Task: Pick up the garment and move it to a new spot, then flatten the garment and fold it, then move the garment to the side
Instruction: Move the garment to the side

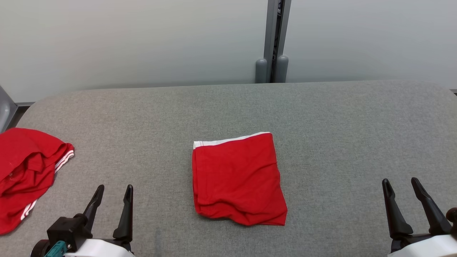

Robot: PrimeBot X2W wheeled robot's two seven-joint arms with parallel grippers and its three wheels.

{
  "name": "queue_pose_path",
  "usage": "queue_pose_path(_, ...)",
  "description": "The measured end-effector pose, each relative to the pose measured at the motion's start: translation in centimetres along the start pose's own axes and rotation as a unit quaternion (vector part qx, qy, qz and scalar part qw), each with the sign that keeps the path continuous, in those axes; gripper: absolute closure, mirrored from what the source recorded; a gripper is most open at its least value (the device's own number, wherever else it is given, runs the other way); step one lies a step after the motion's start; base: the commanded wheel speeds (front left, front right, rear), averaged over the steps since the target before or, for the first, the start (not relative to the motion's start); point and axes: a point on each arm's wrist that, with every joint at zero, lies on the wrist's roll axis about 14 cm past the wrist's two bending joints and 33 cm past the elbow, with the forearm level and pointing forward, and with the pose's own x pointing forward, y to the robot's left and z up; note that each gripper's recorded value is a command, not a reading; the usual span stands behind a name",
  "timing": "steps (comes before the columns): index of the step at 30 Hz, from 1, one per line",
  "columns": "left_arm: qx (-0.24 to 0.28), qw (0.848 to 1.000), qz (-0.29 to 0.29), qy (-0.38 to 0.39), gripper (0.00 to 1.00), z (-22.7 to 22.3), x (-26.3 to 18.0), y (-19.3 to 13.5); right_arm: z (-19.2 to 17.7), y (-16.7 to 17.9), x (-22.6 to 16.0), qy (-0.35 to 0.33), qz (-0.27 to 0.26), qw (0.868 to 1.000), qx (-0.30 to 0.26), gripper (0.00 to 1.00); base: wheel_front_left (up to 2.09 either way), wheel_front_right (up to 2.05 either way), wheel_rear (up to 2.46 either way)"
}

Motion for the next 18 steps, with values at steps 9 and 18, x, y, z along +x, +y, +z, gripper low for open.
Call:
queue_pose_path(9,0.0,1.0,0.003,-0.003,0.0,0.2,0.3,0.1,-0.5,-0.2,0.6,0.005,-0.001,1.0,0.002,0.0,0.0,0.0,0.0)
queue_pose_path(18,0.0,1.0,0.004,-0.028,0.0,1.6,2.4,0.3,-1.9,0.8,4.0,0.03,0.029,0.999,-0.003,0.0,0.0,0.0,0.0)
